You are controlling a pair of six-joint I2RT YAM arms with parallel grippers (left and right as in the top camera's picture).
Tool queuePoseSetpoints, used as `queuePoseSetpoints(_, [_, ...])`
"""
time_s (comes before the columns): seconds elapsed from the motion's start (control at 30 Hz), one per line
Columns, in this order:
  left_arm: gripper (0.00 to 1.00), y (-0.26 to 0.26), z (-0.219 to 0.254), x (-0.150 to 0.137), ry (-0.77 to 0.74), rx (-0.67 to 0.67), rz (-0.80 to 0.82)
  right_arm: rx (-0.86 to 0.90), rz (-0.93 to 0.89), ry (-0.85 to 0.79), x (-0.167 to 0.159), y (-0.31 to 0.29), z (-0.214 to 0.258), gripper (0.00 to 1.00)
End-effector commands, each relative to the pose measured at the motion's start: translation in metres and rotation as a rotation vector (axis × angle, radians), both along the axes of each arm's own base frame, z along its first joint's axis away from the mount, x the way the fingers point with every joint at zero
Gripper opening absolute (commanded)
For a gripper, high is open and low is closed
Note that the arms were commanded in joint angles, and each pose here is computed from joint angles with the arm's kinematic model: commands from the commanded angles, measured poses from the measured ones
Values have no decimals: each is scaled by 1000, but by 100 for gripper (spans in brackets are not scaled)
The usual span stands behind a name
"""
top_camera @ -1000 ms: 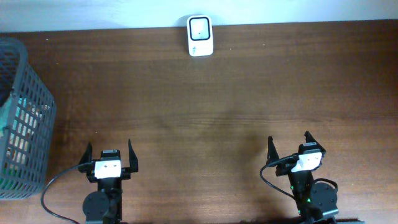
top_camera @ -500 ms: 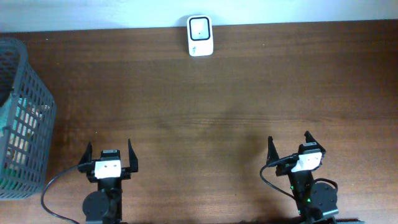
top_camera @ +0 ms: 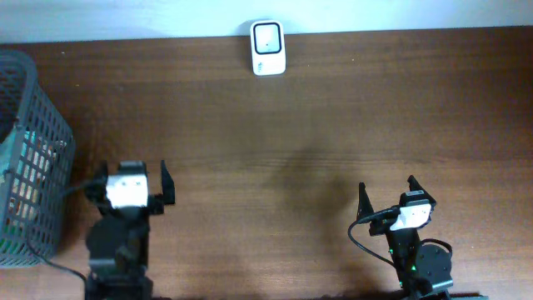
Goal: Scan the item barcode
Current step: 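Reach the left gripper into the basket and grasp the green-lidded jar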
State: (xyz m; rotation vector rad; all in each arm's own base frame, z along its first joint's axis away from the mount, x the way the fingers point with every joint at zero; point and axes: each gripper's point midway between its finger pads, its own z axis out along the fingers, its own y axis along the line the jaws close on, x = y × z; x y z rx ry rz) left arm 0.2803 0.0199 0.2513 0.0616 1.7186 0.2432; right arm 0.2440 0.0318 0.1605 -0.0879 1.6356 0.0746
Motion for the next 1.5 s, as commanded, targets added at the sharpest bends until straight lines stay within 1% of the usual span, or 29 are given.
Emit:
queuePoseSetpoints(0.0, [99,3,66,17,-31,-6,18,5,3,7,0,1,-4,98])
queuePoseSetpoints(0.03, [99,3,76,19,-13,-21,21,5,3,7,0,1,-4,98])
queuePoseSetpoints(0.1, [99,4,90,22,41,-102,36,5,3,7,0,1,-4,98])
queuePoseSetpoints(0.17, [99,3,93,24,127,-171,55,5,3,7,0,1,-4,98])
queuePoseSetpoints(0.2, [99,-1,93,26,181,-181,37,5,3,7,0,1,-4,98])
queuePoseSetpoints(0.33, [99,-20,86,30,266,-211,-62,5,3,7,0,1,-4,98])
queuePoseSetpoints(0.6, [99,-18,80,41,280,-190,-55,5,3,7,0,1,-4,98])
queuePoseSetpoints(0.73, [99,9,90,58,325,-163,113,5,3,7,0,1,-4,98])
queuePoseSetpoints(0.8, [99,17,102,65,358,-160,147,5,3,7,0,1,-4,98])
queuePoseSetpoints(0.83, [99,21,107,67,364,-184,170,5,3,7,0,1,-4,98])
queuePoseSetpoints(0.9, [100,46,123,67,367,-275,269,5,3,7,0,1,-4,98])
queuePoseSetpoints(0.93, [99,59,129,62,365,-310,319,5,3,7,0,1,-4,98])
queuePoseSetpoints(1.03, [98,111,135,33,361,-372,498,5,3,7,0,1,-4,98])
queuePoseSetpoints(1.17, [99,172,123,3,374,-425,696,5,3,7,0,1,-4,98])
queuePoseSetpoints(1.27, [99,204,114,0,360,-495,729,5,3,7,0,1,-4,98])
queuePoseSetpoints(1.37, [99,245,101,-3,344,-540,801,5,3,7,0,1,-4,98])
queuePoseSetpoints(1.47, [99,279,75,-12,388,-583,880,5,3,7,0,1,-4,98])
